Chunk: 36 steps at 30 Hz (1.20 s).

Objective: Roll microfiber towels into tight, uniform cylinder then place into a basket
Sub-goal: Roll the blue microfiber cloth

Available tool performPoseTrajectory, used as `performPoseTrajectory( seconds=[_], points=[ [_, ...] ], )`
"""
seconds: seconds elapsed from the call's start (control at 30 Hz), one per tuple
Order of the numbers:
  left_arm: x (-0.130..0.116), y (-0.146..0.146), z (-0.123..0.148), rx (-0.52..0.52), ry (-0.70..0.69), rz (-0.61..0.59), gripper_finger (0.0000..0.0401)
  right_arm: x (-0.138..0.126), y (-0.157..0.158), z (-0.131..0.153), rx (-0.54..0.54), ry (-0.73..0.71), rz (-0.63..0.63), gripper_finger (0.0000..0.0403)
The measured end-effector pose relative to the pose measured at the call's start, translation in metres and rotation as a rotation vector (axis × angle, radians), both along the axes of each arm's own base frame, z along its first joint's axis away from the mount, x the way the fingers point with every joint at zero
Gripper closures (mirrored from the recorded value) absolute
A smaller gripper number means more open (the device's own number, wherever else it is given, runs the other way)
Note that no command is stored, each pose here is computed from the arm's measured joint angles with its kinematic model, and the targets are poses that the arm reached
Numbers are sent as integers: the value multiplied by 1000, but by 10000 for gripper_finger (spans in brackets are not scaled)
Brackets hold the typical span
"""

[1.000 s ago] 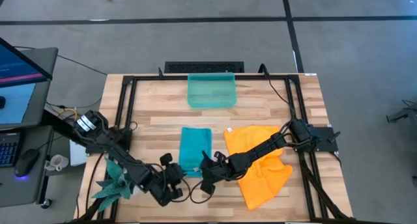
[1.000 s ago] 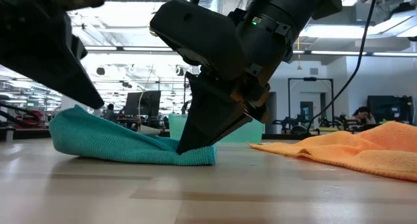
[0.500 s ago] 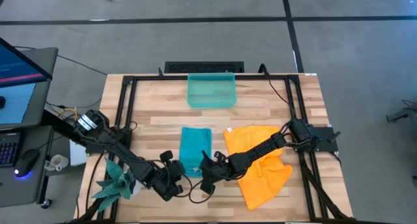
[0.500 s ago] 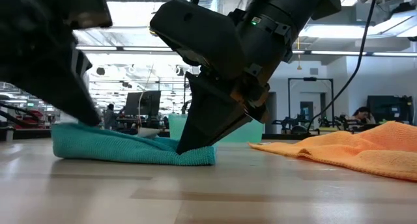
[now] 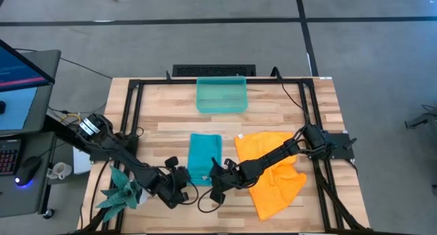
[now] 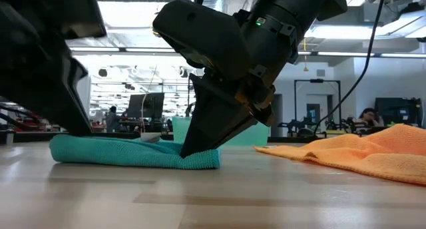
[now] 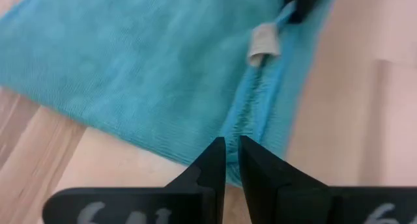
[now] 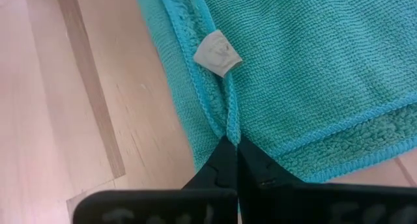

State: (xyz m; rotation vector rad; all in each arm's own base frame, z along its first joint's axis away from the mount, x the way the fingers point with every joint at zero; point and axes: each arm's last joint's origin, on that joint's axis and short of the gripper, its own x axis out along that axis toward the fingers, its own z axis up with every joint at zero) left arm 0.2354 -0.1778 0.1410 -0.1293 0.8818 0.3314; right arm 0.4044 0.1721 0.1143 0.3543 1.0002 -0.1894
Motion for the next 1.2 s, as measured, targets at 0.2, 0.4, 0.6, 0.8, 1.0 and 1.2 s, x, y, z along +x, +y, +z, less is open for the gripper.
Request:
performPoseTrajectory(
  seconds=[0.2, 0.4, 0.6, 0.8, 1.0, 1.2],
  points=[
    [-12, -8, 29, 42, -138, -56, 367, 0, 0, 0, 1, 0, 0, 397],
    [-9, -20, 17, 82, -180, -94, 367, 0, 0, 0, 4, -2, -1, 397],
    [4, -19, -10, 85, -125, -82, 367, 0, 0, 0, 5, -1, 0, 397],
    [10, -13, -16, 63, -101, -39, 367, 0, 0, 0, 9, 1, -6, 397],
    [9, -10, -21, 22, -64, -16, 367, 0, 0, 0, 32, 11, 6, 386],
    [6, -6, -35, 5, -37, 20, 367, 1, 1, 0, 41, 6, 9, 336]
  ],
)
